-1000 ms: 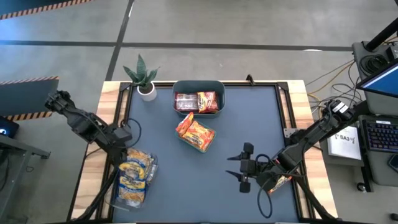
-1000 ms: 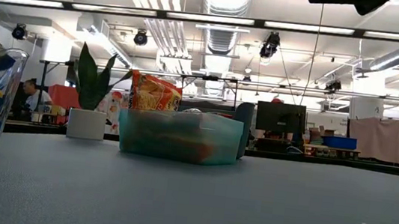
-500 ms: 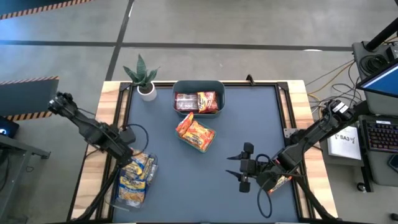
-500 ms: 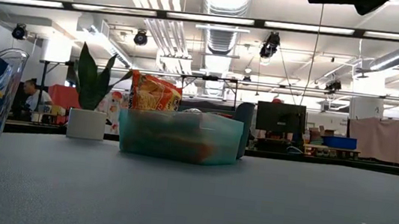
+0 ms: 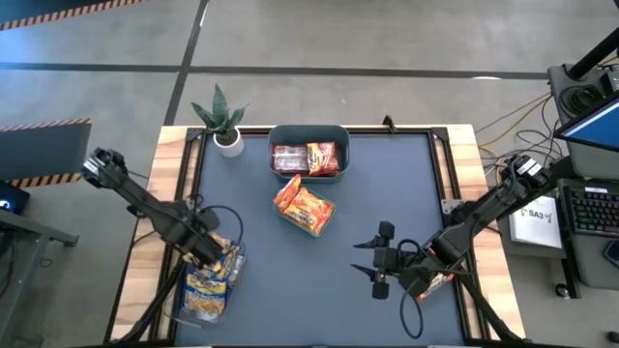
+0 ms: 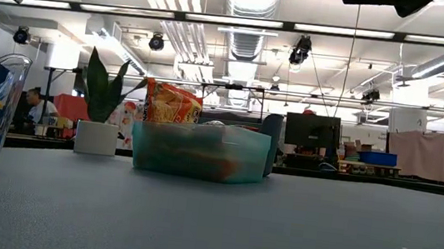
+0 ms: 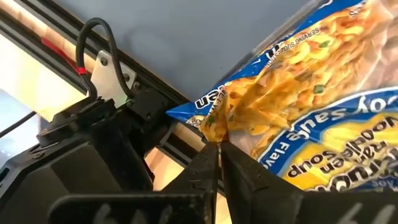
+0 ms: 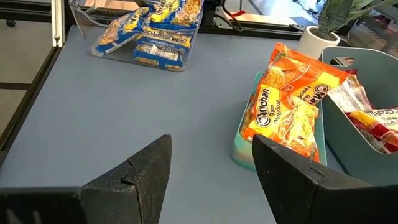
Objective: Sort Maruchan noodles
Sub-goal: Put the blue noodle pack into the transparent bin, then put the orange noodle pack into the green bin
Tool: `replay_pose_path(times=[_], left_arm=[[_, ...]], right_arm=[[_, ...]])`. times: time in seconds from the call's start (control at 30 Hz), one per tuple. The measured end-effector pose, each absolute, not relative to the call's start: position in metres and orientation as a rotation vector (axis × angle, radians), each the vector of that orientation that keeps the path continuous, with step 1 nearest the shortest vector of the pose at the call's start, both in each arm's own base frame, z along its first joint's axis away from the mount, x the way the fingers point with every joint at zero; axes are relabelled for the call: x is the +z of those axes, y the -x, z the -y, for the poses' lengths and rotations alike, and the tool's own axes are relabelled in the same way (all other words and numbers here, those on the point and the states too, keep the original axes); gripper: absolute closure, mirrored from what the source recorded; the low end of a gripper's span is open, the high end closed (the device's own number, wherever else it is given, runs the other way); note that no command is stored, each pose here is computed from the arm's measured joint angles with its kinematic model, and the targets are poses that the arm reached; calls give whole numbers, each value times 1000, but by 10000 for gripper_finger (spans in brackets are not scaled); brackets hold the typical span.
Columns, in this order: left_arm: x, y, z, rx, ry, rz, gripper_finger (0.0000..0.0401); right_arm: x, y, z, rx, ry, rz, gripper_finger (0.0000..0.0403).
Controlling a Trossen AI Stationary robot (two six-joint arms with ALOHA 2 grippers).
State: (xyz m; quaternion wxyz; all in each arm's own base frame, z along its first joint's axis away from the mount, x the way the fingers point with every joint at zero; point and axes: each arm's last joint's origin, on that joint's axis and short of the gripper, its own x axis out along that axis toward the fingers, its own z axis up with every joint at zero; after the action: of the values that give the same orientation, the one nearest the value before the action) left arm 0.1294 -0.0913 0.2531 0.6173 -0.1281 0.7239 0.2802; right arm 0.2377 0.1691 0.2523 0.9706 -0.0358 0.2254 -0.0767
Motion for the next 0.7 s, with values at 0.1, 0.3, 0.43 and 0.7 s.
replay_pose_path(times=[0.1,0.3,0.43,0.7], left_arm=[[251,-132,93,649,297,-1666,399],[246,-149,108,406,403,-1651,400],[248,-147,107,451,378,-1664,401],[252,-154,111,392,333,-1545,401]], right_arm=[[252,-238,-169,-155,72,-455,188],[252,-238,-169,-156,67,-455,188],[252,-238,-169,-156,65,-455,188],[252,-238,-169,-169,10,-451,188]])
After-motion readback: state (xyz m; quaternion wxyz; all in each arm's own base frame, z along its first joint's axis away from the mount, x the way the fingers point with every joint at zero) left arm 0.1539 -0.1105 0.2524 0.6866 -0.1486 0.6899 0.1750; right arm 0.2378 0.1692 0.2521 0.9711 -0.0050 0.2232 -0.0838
